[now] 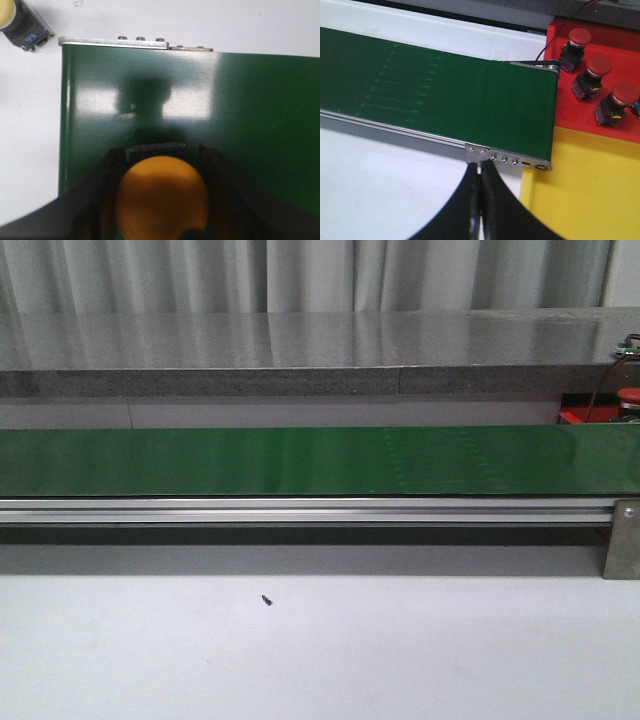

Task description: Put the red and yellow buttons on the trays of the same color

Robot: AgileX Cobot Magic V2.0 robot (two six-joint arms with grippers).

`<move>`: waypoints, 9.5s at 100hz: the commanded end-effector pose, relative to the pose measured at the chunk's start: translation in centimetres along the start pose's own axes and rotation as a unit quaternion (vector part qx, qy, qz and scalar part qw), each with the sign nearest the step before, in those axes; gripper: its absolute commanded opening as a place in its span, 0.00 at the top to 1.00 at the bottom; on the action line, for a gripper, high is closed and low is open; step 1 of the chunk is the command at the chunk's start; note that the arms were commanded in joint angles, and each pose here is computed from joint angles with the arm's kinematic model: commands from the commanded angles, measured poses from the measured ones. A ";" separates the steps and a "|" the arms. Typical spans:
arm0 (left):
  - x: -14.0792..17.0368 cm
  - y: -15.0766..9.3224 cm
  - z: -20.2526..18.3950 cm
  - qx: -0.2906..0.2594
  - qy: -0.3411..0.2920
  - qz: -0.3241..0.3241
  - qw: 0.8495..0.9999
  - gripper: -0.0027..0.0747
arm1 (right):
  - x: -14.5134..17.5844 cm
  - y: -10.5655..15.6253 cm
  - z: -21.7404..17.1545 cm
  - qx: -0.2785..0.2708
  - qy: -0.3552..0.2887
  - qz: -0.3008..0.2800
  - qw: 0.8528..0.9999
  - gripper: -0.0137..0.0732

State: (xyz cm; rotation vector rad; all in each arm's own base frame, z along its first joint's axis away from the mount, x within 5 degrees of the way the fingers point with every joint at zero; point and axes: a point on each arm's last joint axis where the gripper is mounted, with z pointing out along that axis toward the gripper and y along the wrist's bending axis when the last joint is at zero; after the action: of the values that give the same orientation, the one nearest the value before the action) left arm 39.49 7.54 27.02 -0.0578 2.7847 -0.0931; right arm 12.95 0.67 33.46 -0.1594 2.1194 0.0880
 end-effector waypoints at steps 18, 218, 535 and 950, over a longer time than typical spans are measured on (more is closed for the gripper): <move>-0.8 -0.6 -2.2 0.001 -0.047 0.003 0.999 0.68 | -1.2 -0.1 -0.5 0.009 -0.042 -0.003 0.999 0.92; -1.4 15.1 -3.8 -0.151 -0.178 -0.112 0.966 0.29 | -1.2 -0.1 -0.5 0.009 -0.042 -0.003 0.999 0.92; 0.6 1.4 -5.8 0.007 -0.142 -0.013 0.990 0.83 | -1.2 -0.1 -0.5 0.009 -0.042 -0.003 0.999 0.92; 14.4 -7.6 -16.4 0.031 -0.344 0.075 0.935 0.99 | -8.3 -0.1 22.8 -0.081 0.198 -0.016 0.977 0.23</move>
State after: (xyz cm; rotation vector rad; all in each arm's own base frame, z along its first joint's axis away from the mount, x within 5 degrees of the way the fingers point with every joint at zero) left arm 20.60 0.23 36.22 0.1408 2.1827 -0.0996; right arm 36.01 4.49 26.63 -0.3617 2.5910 0.2633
